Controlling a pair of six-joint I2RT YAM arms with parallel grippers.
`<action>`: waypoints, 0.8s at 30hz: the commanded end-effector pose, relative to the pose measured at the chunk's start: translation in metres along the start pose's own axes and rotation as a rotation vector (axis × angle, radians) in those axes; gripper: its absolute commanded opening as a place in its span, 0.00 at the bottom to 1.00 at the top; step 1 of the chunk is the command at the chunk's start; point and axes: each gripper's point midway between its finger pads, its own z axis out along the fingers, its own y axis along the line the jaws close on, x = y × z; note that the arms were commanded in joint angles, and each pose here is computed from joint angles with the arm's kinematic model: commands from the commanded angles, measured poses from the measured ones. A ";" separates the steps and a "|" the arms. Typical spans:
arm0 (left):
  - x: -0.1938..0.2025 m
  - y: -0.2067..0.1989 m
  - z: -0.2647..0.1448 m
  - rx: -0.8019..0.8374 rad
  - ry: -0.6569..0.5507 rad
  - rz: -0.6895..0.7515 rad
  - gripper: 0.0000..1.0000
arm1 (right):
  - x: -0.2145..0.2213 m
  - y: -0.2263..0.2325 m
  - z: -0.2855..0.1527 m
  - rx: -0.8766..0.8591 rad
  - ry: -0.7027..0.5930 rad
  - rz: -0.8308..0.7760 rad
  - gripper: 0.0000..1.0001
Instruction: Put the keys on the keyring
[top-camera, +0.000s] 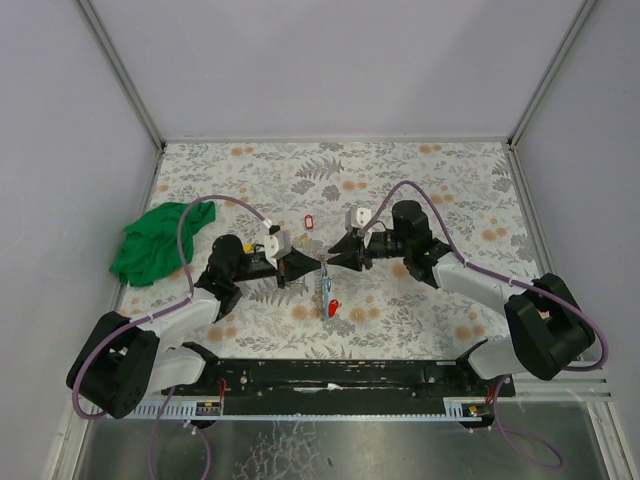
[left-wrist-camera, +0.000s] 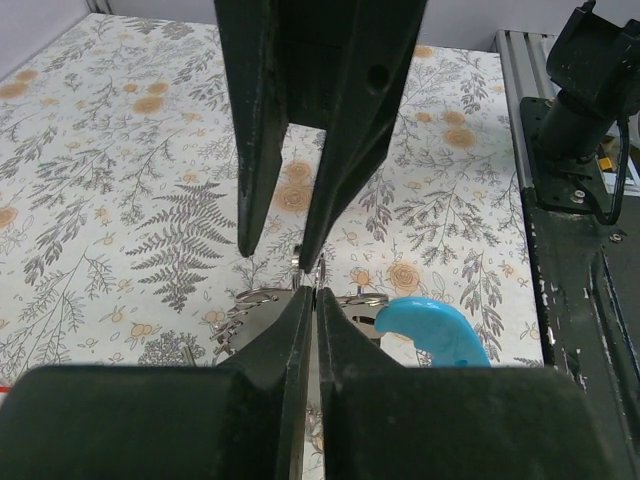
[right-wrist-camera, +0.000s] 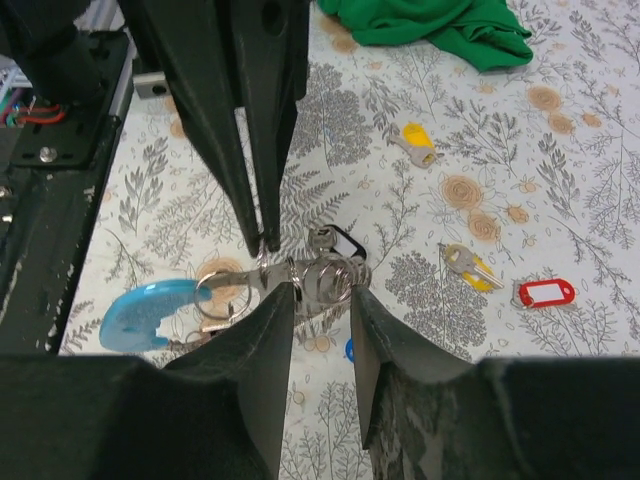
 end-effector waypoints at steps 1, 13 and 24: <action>-0.015 -0.004 0.002 0.032 -0.040 0.059 0.00 | -0.038 -0.016 0.006 0.031 -0.087 0.045 0.34; -0.017 0.000 0.002 0.004 -0.042 0.059 0.00 | -0.033 -0.021 -0.014 0.172 -0.053 0.114 0.37; -0.021 0.015 0.001 -0.117 -0.055 0.028 0.00 | -0.036 -0.004 -0.016 0.358 -0.136 -0.096 0.41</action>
